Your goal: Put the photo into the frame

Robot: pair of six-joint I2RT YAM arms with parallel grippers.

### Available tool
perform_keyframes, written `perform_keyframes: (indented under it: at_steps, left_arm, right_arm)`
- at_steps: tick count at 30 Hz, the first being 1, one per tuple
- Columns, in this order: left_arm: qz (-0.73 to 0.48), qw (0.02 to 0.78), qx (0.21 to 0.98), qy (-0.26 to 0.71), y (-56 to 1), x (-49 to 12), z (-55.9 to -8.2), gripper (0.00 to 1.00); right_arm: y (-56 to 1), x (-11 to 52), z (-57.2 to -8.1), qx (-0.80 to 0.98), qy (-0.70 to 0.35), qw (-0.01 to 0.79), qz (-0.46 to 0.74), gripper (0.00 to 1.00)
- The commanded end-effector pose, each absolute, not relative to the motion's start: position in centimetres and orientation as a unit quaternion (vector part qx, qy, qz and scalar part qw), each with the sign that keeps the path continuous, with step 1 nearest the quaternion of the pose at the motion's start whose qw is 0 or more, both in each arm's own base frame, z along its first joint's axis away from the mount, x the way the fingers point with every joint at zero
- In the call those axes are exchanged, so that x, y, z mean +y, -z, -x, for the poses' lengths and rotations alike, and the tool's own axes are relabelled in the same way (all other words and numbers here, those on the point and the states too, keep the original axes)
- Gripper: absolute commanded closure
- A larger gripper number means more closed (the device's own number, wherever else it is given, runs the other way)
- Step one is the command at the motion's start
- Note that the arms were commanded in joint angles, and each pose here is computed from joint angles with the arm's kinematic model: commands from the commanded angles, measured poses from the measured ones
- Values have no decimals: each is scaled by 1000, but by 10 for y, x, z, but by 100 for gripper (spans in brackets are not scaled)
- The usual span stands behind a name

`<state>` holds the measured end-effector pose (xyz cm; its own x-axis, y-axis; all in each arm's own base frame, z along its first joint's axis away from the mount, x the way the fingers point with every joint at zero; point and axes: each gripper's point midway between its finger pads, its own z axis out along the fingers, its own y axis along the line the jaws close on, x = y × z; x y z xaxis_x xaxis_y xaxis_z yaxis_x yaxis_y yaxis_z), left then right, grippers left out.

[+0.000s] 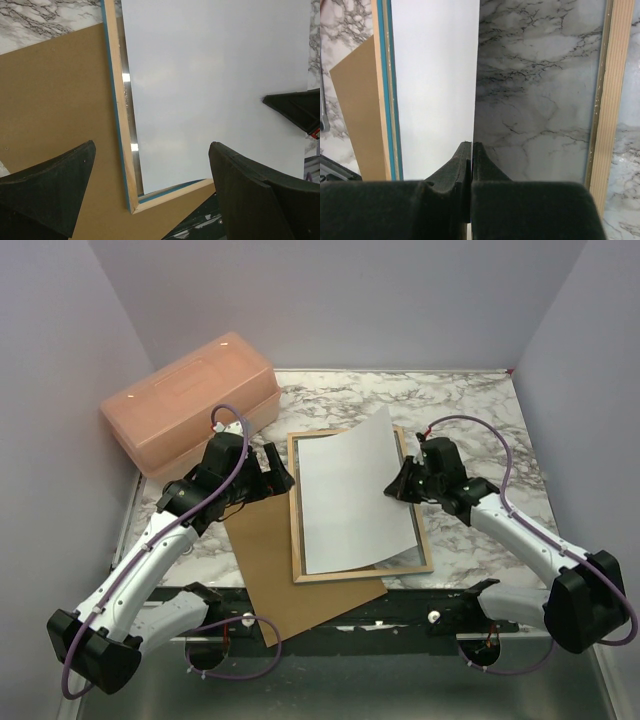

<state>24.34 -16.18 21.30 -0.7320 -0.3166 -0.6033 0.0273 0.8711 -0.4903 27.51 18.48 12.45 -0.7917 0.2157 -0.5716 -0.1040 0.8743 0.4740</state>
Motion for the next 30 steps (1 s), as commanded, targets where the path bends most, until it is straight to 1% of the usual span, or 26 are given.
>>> perform_keyframes:
  at_steps: [1, 8, 19, 23, 24, 27, 30]
  left_arm:
    - [75, 348, 902, 244, -208, -163, -241, 2]
    - [72, 341, 904, 245, -206, -165, -241, 2]
    - [73, 332, 908, 244, -199, -167, -241, 1]
    - [71, 326, 911, 243, -196, -167, -240, 2]
    - [72, 326, 911, 242, -196, -167, -240, 2]
    - [70, 327, 912, 239, -197, -166, -239, 1]
    - [71, 329, 910, 242, -199, -166, -239, 1]
  right_arm:
    - [-128, 190, -290, 901, -261, 344, -43, 100]
    - [-128, 195, -297, 897, -272, 345, -51, 99]
    - [-117, 205, -288, 895, -307, 317, -71, 100]
    - [-111, 204, -287, 897, -303, 313, -74, 99]
    - [-109, 203, -286, 899, -300, 312, -74, 98]
    - [-105, 200, -287, 902, -288, 313, -70, 90]
    - [-102, 197, -287, 906, -277, 313, -63, 78]
